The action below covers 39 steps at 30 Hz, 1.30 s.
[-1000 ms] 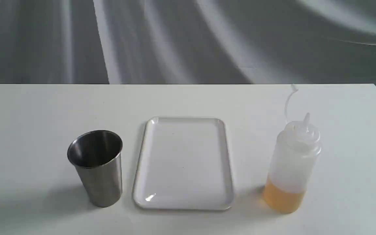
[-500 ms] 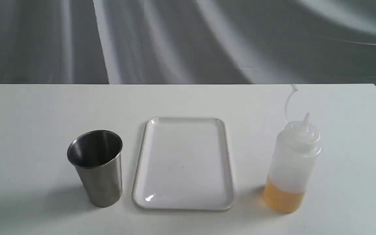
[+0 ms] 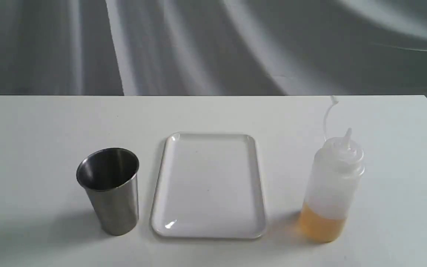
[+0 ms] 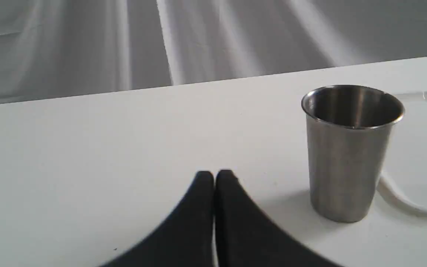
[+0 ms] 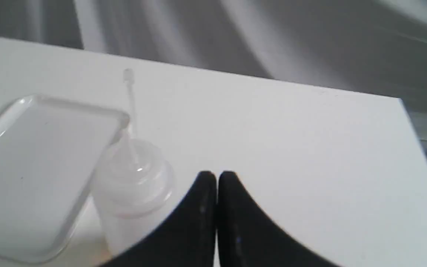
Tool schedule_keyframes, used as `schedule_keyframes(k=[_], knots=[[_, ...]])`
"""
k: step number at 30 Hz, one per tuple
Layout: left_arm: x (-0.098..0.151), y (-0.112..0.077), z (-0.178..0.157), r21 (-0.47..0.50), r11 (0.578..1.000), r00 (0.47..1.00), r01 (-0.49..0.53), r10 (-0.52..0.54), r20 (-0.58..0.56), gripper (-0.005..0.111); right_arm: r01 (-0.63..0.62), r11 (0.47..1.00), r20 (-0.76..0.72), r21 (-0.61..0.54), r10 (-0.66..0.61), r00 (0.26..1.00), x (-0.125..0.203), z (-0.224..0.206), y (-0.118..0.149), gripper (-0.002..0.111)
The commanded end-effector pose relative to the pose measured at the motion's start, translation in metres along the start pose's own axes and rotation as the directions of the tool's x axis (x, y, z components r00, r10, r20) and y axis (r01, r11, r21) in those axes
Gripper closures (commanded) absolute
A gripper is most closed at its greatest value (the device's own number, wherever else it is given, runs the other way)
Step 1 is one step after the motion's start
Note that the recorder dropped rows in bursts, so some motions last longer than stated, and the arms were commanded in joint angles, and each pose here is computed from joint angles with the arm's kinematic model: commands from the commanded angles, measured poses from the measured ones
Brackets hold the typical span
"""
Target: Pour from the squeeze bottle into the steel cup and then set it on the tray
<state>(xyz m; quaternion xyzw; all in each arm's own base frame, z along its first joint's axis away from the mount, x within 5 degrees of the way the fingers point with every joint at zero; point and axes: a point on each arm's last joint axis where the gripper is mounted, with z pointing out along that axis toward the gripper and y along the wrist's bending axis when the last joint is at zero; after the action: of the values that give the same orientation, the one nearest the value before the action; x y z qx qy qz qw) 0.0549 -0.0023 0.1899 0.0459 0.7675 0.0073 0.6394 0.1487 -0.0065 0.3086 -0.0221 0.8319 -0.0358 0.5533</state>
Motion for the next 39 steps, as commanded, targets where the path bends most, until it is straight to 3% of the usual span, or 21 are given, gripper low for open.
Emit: schedule_keyframes(k=[1, 6, 17, 30, 39], knots=[[0.001, 0.000, 0.000, 0.006, 1.000, 1.000, 0.002, -0.002, 0.005, 0.107, 0.028, 0.996, -0.040, -0.084, -0.032, 0.999, 0.001, 0.028, 0.015, 0.108], [0.001, 0.000, 0.000, 0.006, 1.000, 1.000, 0.002, -0.002, 0.005, 0.107, 0.062, 0.984, -0.088, -0.166, -0.077, 0.993, 0.022, 0.057, 0.036, 0.108], [0.001, 0.000, 0.000, 0.006, 1.000, 1.000, 0.004, -0.004, 0.005, 0.107, 0.041, 0.986, -0.170, -0.162, -0.068, 0.983, 0.096, 0.059, 0.037, 0.108], [0.001, 0.000, 0.000, 0.006, 1.000, 1.000, 0.000, 0.000, 0.005, 0.107, 0.040, 0.990, -0.186, -0.138, -0.066, 0.980, 0.123, 0.106, 0.043, 0.108], [0.001, 0.000, 0.000, 0.006, 1.000, 1.000, 0.002, -0.002, 0.005, 0.107, 0.040, 0.990, -0.179, -0.135, -0.064, 0.982, 0.126, 0.111, 0.044, 0.105]])
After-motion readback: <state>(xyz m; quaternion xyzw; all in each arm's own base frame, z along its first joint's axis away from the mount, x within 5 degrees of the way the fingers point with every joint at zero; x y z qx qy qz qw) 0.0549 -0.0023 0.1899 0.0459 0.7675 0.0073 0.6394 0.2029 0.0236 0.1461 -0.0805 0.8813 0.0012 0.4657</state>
